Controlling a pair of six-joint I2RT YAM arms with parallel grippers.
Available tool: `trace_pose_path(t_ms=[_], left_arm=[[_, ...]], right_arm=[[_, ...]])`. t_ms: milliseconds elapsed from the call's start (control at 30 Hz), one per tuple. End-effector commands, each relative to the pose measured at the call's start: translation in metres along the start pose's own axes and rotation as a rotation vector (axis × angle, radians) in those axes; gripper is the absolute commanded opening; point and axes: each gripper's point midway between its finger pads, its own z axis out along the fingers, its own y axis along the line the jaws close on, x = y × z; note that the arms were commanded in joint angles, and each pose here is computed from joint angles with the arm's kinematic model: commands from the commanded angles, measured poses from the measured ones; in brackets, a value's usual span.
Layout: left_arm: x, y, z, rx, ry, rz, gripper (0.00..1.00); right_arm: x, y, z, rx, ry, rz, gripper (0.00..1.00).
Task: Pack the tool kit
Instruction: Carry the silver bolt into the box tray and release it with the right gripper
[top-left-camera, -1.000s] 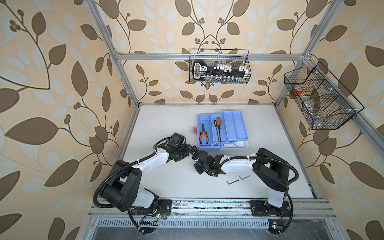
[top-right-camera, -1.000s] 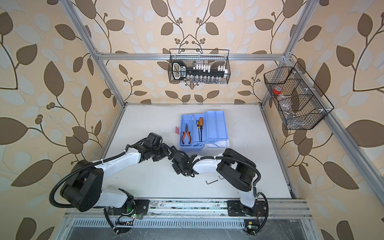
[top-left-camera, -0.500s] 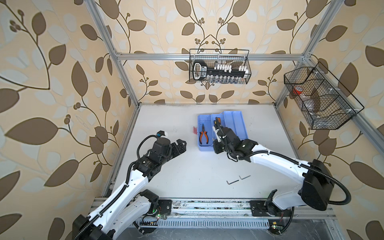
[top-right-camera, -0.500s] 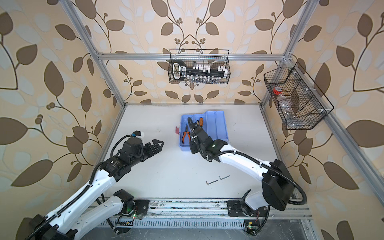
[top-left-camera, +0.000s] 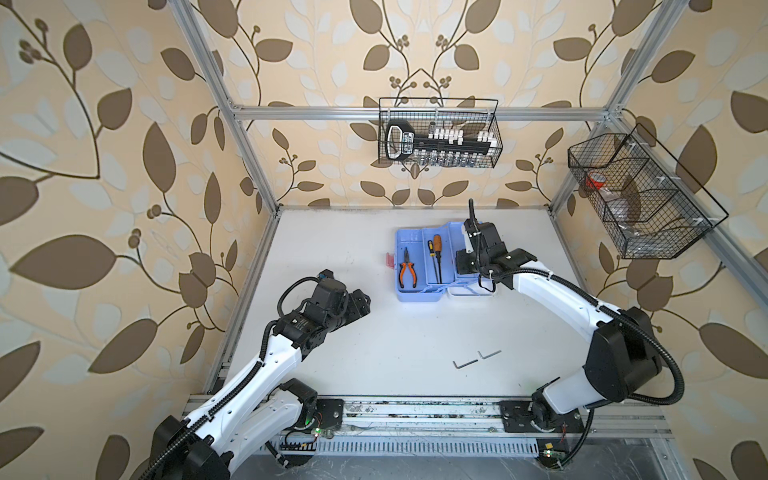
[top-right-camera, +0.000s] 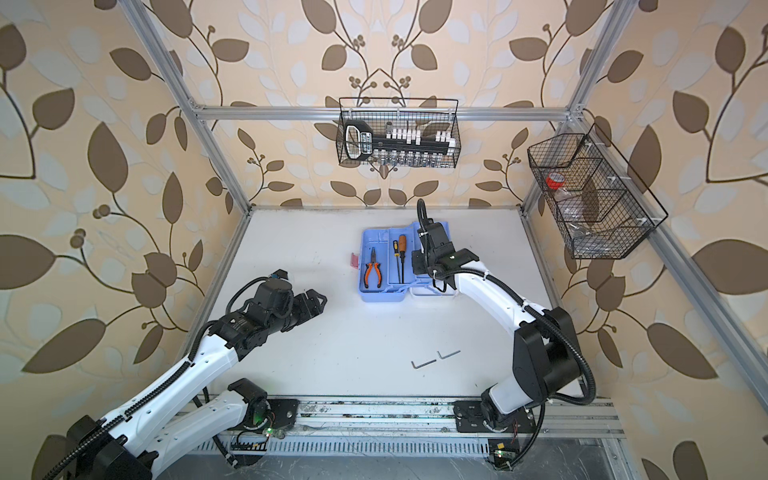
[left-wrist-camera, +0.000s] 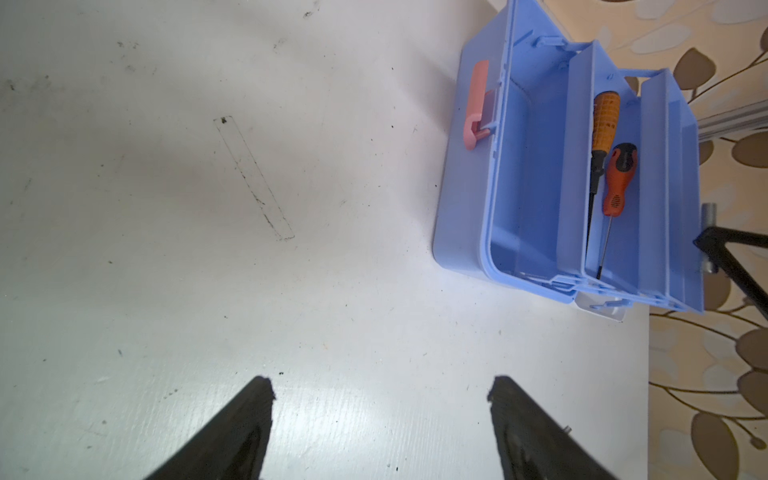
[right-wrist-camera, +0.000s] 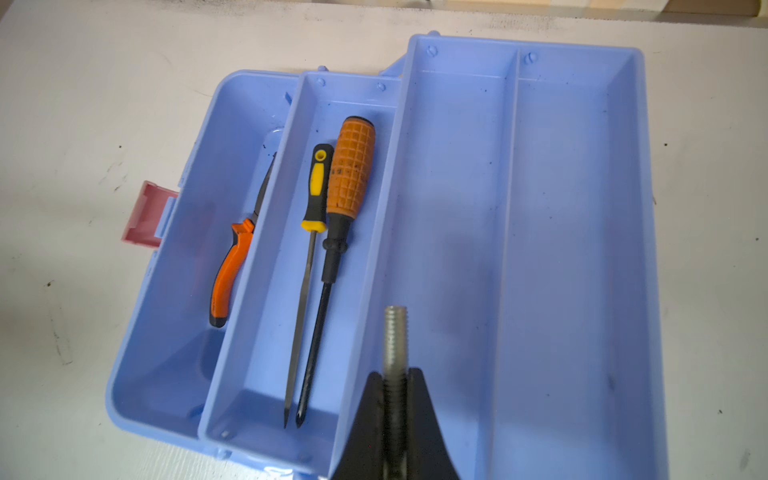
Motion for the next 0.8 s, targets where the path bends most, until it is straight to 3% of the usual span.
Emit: trace_pose_path(t_ms=[0,167,300,400,567,633,767], left_arm=[[0.003,0.0,0.002,0.009,0.003,0.01,0.83],[0.003,0.001,0.006,0.002,0.005,0.005,0.83],[0.006,0.001,0.013,0.001,0.023,0.0,0.83],[0.008,0.002,0.018,-0.006,0.039,-0.002,0.84],[0.014,0.01,0.025,-0.04,0.063,-0.001,0.7],[0.018,0.009,0.027,-0.026,0.075,0.0,0.59],[0.025,0.008,0.03,-0.027,0.09,0.017,0.54]], right_arm=[[-0.006,-0.001,0.008,0.004,0.024,-0.036,0.0],[-0.01,-0.005,0.018,0.007,0.035,-0.028,0.0],[-0.014,-0.006,0.019,0.014,0.028,-0.027,0.15],[-0.019,-0.007,0.012,0.017,0.01,-0.021,0.19],[-0.026,-0.012,-0.006,0.038,-0.014,-0.013,0.27],[-0.025,-0.015,-0.016,0.046,-0.012,0.007,0.24],[0.001,-0.019,-0.042,0.066,-0.014,0.035,0.18]])
